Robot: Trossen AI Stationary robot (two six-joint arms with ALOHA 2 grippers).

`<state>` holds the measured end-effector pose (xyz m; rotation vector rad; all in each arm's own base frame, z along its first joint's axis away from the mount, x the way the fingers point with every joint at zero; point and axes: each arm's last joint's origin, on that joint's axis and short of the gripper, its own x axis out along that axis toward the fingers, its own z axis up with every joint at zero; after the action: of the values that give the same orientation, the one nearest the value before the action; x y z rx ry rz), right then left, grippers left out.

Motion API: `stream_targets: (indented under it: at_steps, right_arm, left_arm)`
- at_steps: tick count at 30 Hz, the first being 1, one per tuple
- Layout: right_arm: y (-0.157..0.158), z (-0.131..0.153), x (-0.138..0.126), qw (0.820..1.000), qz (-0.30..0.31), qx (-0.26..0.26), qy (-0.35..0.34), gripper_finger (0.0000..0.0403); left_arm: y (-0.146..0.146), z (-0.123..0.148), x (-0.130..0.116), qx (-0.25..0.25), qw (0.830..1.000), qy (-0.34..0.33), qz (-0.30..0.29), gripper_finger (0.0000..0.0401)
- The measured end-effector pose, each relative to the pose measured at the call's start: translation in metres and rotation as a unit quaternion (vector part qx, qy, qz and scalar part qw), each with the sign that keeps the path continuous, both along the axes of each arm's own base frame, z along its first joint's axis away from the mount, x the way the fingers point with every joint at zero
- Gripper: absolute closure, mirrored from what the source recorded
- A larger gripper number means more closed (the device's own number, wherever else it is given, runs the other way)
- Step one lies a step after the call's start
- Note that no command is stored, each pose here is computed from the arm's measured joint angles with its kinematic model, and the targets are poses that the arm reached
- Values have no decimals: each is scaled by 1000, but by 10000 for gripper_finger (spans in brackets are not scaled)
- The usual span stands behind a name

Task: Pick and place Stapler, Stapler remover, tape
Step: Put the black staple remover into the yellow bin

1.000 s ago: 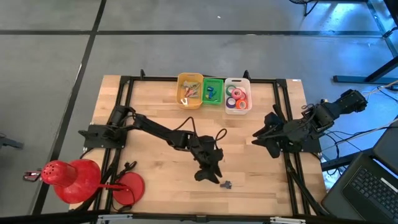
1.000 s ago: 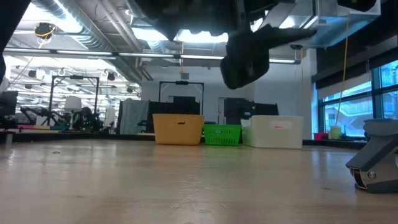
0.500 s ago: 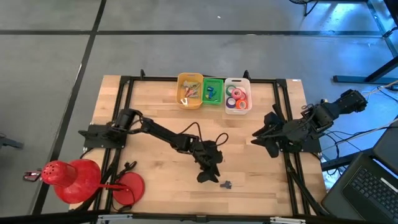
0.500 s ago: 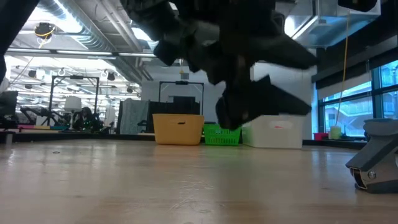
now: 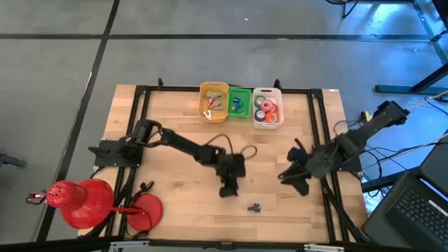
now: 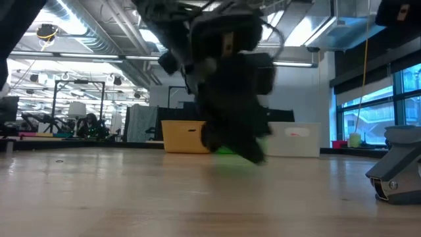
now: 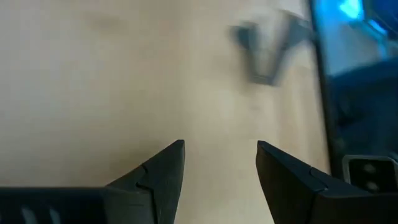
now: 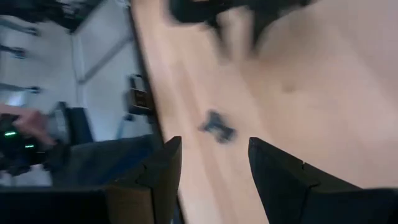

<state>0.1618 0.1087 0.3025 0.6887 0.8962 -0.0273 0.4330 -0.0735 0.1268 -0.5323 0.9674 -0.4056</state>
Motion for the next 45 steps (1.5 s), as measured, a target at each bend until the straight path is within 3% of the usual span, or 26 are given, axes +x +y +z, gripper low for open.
stream_targets:
  at_steps: [2, 6, 14, 20, 25, 32, 40, 45]
  right_arm:
    - [10, -8, 9, 999, 10, 20, -23, 214]
    - [29, -23, 29, 996, 33, 54, -58, 214]
    - [54, -68, 58, 995, 90, 39, 12, 214]
    - [60, -100, 77, 993, 104, 28, 54, 214]
    - [58, -104, 97, 991, 122, 50, 14, 214]
    - [52, -113, 106, 990, 131, 57, 18, 214]
    - [47, -127, 120, 987, 140, 76, 24, 217]
    - [39, -129, 123, 988, 124, 85, 41, 239]
  left_arm:
    - [13, 9, -6, 1, 1000, 13, 21, 213]
    - [25, 41, -21, 19, 998, -20, 57, 213]
    - [41, 106, -92, 127, 966, -117, 191, 213]
    - [48, 150, -133, 108, 932, -230, 260, 213]
    - [51, 174, -152, 101, 912, -280, 283, 213]
    - [52, 190, -162, 93, 901, -311, 286, 213]
    - [51, 192, -166, 78, 905, -309, 282, 213]
    - [51, 191, -167, 72, 909, -306, 275, 213]
